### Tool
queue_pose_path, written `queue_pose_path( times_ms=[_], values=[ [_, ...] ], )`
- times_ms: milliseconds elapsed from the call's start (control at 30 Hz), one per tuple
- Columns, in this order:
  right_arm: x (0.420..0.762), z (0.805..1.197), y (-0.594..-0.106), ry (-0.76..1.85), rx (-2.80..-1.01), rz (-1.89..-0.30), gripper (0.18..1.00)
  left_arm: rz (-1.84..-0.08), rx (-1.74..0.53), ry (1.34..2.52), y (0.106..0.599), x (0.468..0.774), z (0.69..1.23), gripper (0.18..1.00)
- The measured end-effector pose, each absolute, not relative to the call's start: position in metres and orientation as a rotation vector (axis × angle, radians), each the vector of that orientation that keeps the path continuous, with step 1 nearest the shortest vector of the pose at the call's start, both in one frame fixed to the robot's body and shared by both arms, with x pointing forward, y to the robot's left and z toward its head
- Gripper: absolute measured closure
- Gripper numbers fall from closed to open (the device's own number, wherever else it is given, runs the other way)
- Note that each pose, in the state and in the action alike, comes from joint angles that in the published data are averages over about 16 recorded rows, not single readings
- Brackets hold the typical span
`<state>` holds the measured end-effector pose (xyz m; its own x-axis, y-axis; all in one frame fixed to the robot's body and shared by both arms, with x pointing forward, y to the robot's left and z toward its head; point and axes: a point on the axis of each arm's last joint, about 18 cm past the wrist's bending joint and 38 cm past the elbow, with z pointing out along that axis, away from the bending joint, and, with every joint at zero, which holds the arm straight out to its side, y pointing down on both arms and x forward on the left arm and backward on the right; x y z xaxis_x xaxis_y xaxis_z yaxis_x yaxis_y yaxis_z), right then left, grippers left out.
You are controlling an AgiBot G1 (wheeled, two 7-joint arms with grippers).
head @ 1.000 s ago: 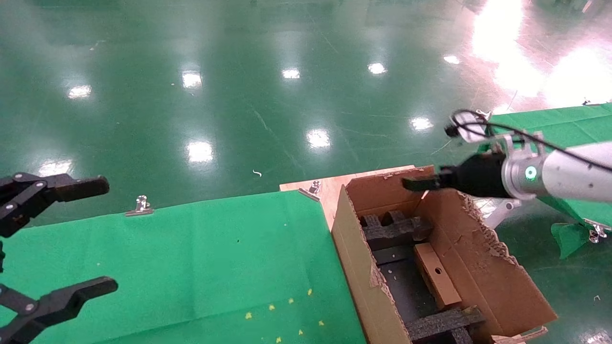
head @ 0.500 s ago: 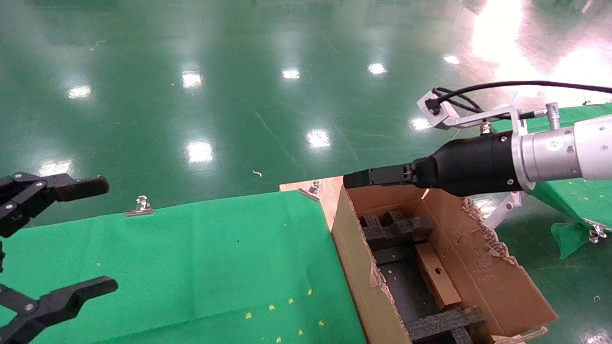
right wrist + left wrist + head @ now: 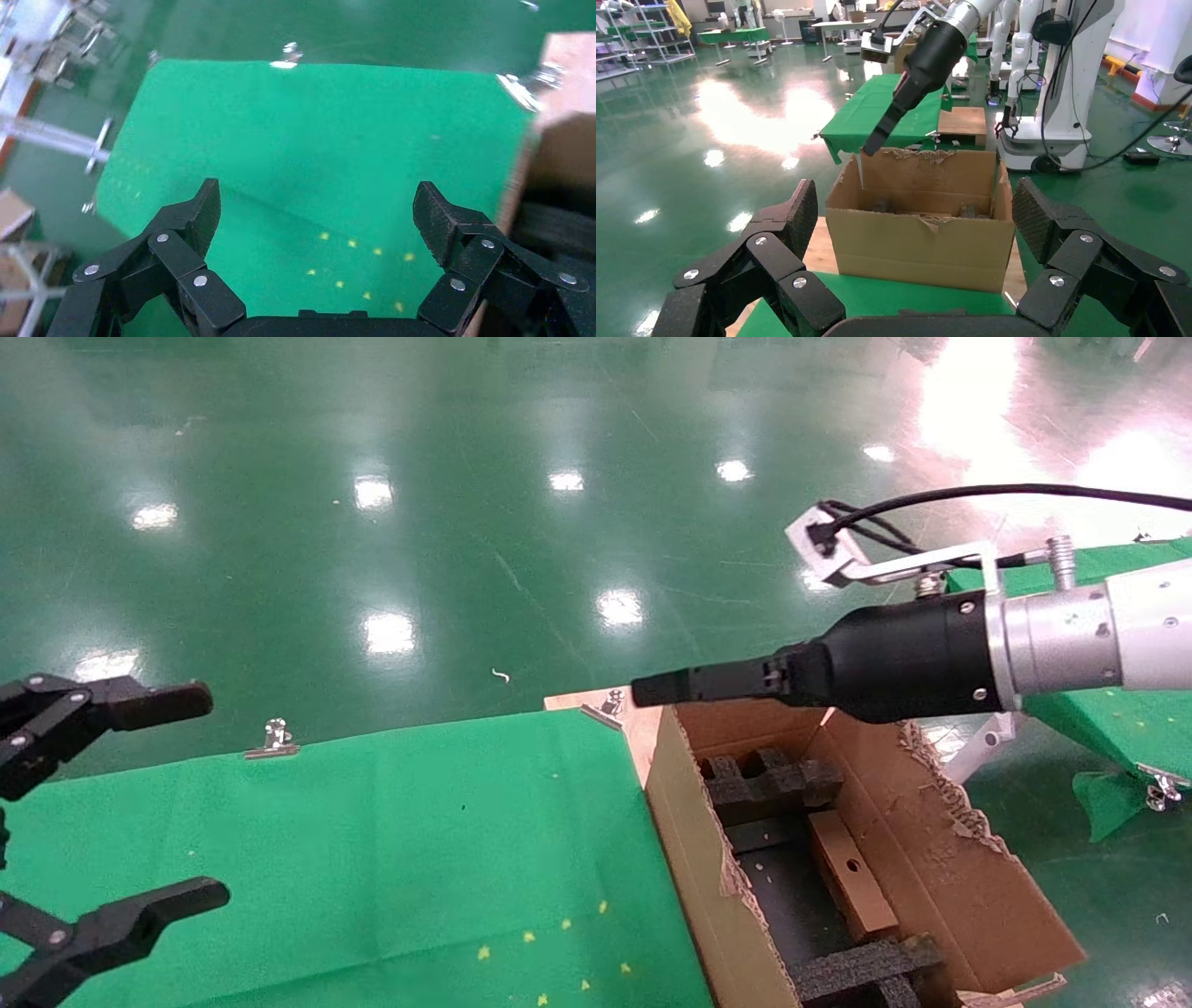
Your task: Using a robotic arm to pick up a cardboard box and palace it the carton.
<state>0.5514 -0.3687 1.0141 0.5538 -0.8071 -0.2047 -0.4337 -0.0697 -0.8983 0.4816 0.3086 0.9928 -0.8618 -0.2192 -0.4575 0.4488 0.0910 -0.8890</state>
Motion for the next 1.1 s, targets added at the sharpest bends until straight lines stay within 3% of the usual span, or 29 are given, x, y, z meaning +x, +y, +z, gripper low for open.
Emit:
queue_pose_path(
  times_ms=[533, 1100],
  values=[
    [0.537, 1.008, -0.328, 0.652, -1.81, -0.393, 0.178, -1.822, 0.225, 1.893, 0.309, 0.482, 0.993, 0.184],
    [0.513, 1.002, -0.303, 0.224, -1.786, -0.413, 0.178, -1.822, 0.225, 1.893, 0.309, 0.482, 0.993, 0.184]
  ],
)
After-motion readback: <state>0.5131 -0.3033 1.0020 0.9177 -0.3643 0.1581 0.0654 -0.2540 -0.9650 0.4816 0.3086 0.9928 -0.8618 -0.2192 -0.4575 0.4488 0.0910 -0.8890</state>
